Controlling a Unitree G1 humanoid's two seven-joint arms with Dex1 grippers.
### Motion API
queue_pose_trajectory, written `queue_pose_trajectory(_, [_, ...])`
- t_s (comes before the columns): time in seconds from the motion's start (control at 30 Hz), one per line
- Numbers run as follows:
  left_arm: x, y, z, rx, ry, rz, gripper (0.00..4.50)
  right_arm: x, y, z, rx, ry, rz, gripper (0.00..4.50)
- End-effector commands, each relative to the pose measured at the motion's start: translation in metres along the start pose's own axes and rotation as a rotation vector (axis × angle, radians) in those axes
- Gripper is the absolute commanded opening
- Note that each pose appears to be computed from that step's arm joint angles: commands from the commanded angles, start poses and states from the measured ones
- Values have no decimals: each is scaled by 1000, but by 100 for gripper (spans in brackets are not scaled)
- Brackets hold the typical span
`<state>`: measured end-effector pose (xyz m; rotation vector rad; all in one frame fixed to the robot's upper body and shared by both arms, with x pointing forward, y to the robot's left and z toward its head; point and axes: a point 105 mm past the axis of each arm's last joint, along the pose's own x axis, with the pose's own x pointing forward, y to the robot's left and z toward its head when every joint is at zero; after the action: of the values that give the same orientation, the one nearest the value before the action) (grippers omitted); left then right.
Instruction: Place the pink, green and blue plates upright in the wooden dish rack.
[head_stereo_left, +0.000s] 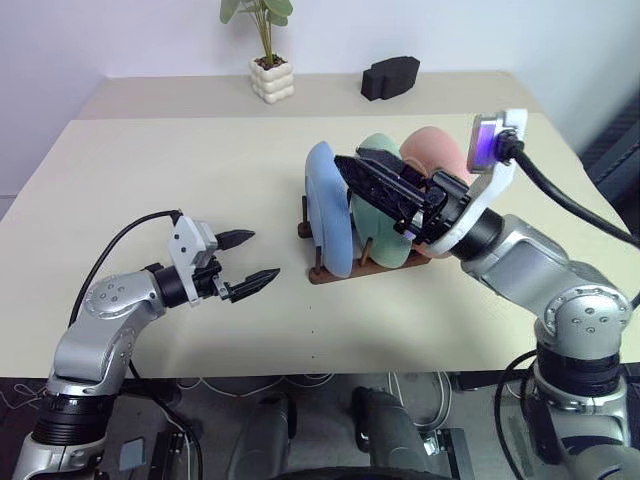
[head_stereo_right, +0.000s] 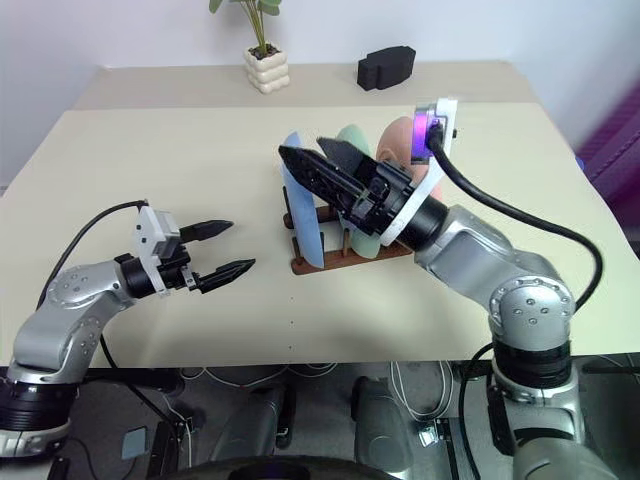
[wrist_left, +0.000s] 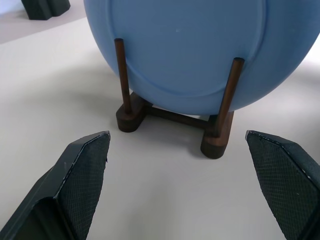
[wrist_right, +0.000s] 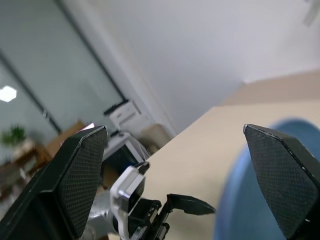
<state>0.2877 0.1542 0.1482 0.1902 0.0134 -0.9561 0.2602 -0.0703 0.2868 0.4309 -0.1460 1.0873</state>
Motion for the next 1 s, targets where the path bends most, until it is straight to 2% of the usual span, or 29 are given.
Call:
queue_pose_trajectory(0.03, [1, 0, 7, 35, -23, -3, 450, -11, 1, 31, -272, -40, -11, 445])
queue_pose_trajectory(0.1, [2, -1, 6, 36, -22, -3, 450, -24, -14, 52, -362, -87, -82, 445])
queue_pose_trajectory(0.17, [3, 0, 5, 34, -22, 2, 450, -49, -35, 77, -423, -142, -206, 394])
queue_pose_trajectory(0.23, [4, 0, 4, 34, -24, 3, 450, -67, -46, 86, -457, -148, -275, 311])
queue_pose_trajectory(0.43, [10, 12, -1, 36, -38, 46, 450, -137, -77, 99, -513, -173, -546, 2])
queue_pose_trajectory(0.53, [12, 24, -5, 39, -40, 105, 450, -158, -87, 92, -511, -151, -628, 2])
queue_pose_trajectory(0.67, [5, 48, -14, 34, -48, 244, 450, -195, -103, 63, -458, -94, -751, 2])
queue_pose_trajectory(0.73, [-2, 59, -25, 37, -12, 308, 450, -212, -112, 52, -426, -71, -816, 2])
queue_pose_trajectory(0.8, [-12, 67, -41, 32, 31, 362, 450, -228, -122, 28, -407, 9, -891, 2])
queue_pose_trajectory(0.9, [-18, 70, -54, 25, 48, 408, 450, -239, -132, -5, -414, 138, -927, 2])
queue_pose_trajectory(1.0, [-19, 70, -59, 38, 55, 427, 450, -243, -140, -18, -419, 162, -941, 2])
